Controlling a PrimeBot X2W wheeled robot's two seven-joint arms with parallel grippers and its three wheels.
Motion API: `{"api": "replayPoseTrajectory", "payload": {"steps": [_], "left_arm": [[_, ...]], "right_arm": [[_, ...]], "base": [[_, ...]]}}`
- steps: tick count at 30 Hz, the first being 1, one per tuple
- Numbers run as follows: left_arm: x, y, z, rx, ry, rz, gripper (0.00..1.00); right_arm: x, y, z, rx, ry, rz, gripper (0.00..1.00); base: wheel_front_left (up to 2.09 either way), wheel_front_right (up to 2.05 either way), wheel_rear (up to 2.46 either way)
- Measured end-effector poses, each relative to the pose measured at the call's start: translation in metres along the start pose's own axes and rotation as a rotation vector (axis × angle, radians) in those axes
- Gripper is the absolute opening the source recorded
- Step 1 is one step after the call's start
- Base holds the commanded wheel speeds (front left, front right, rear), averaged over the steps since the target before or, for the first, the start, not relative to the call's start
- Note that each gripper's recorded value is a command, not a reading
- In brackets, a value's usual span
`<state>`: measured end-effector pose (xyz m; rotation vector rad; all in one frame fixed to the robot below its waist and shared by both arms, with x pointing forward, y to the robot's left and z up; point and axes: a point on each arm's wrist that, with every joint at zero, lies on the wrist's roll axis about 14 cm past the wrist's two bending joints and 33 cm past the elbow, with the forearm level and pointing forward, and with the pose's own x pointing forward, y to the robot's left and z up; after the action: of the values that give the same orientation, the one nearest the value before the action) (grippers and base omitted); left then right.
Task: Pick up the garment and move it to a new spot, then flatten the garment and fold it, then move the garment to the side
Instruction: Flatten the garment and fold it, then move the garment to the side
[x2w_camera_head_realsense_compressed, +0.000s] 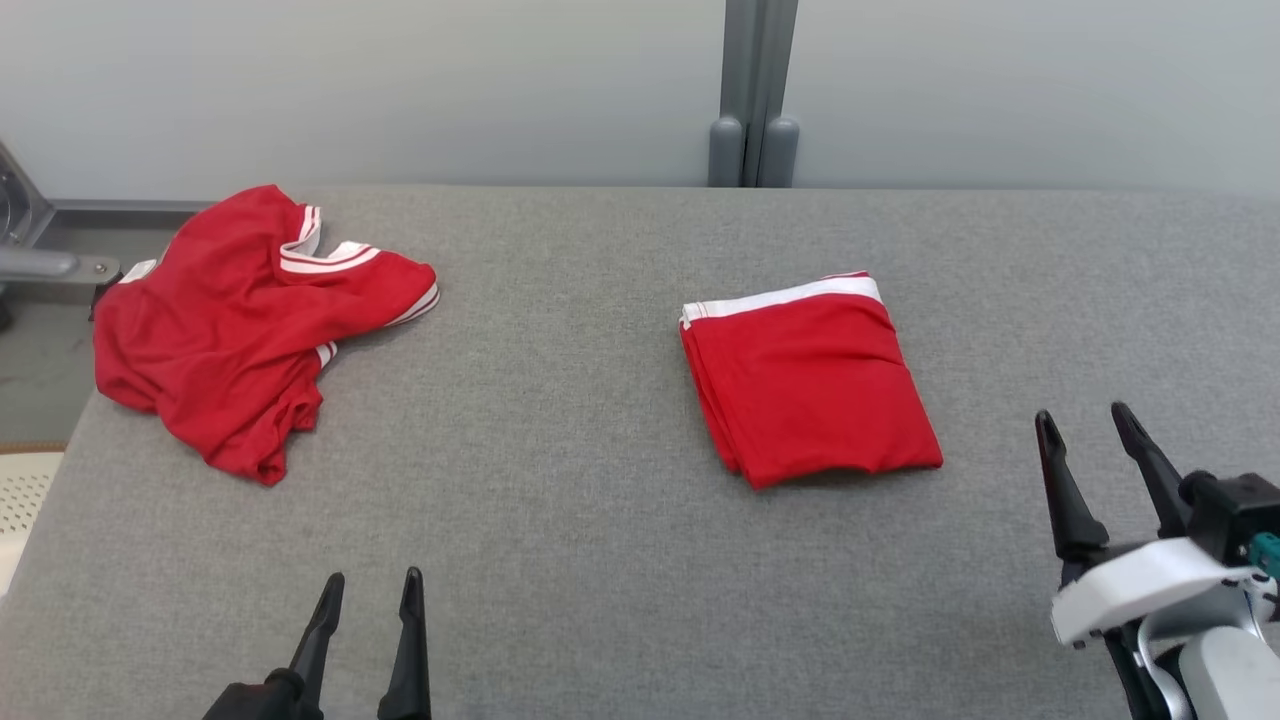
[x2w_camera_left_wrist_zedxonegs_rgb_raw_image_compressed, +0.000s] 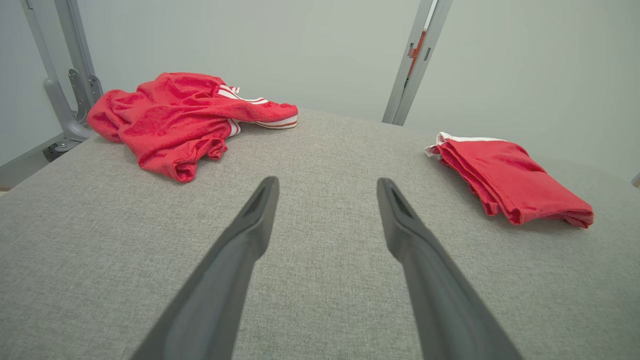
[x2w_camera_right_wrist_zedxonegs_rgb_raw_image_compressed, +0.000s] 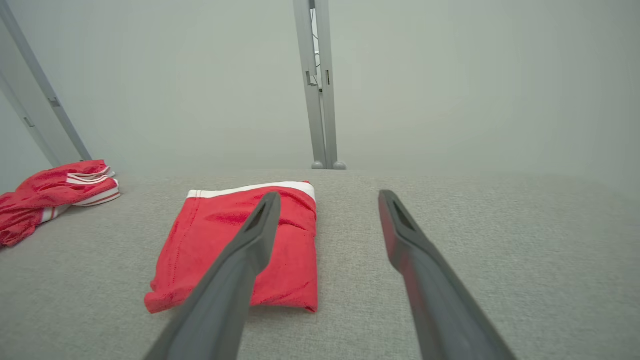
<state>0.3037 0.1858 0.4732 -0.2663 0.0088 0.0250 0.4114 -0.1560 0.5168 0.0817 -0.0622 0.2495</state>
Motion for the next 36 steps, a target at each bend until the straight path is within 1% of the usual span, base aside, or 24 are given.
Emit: {"api": "replayPoseTrajectory", "payload": {"steps": [1,3,5,6,9,12,18,26,30,32,33,36], "left_arm": [[-0.001,0.001,0.003,0.004,-0.012,0.001,1.00],[-0.003,0.003,0.011,0.008,-0.036,0.007,1.00],[-0.005,0.006,0.015,0.018,-0.050,0.014,1.00],[-0.007,0.007,0.016,0.022,-0.053,0.017,1.00],[-0.010,0.011,0.018,0.032,-0.061,0.025,1.00],[-0.012,0.011,0.019,0.033,-0.064,0.026,1.00],[-0.012,0.010,0.017,0.032,-0.057,0.023,1.00],[-0.010,0.004,0.008,0.033,-0.025,-0.002,1.00],[-0.007,0.001,0.002,0.035,-0.006,-0.013,1.00],[-0.003,-0.002,0.001,0.040,-0.001,-0.022,1.00],[0.002,-0.004,0.002,0.043,-0.003,-0.030,1.00],[0.019,-0.015,0.006,0.047,-0.012,-0.067,1.00]], "right_arm": [[-0.007,-0.005,-0.002,-0.031,0.006,-0.008,1.00],[-0.018,-0.013,-0.006,-0.036,0.010,-0.044,1.00],[-0.028,-0.017,-0.010,-0.067,0.025,-0.056,1.00],[-0.031,-0.018,-0.009,-0.060,0.019,-0.068,1.00],[-0.038,-0.008,-0.001,-0.074,-0.010,-0.044,1.00],[-0.048,-0.008,-0.006,-0.084,0.005,-0.052,1.00],[-0.058,-0.013,-0.011,-0.052,0.011,-0.101,1.00],[-0.062,-0.012,-0.022,-0.014,0.034,-0.128,1.00],[-0.054,-0.013,-0.030,0.046,0.048,-0.147,1.00],[-0.044,-0.010,-0.041,0.091,0.092,-0.140,1.00],[-0.032,-0.005,-0.041,0.118,0.115,-0.119,1.00],[0.016,0.007,-0.024,0.160,0.154,-0.039,1.00]], "base": [[0.00,0.00,0.00],[0.00,0.00,0.00],[0.00,0.00,0.00],[0.00,0.00,0.00],[0.00,0.00,0.00],[0.00,0.00,0.00],[0.00,0.00,0.00],[0.00,0.00,0.00],[0.00,0.00,0.00],[0.00,0.00,0.00],[0.00,0.00,0.00],[0.00,0.00,0.00]]}}
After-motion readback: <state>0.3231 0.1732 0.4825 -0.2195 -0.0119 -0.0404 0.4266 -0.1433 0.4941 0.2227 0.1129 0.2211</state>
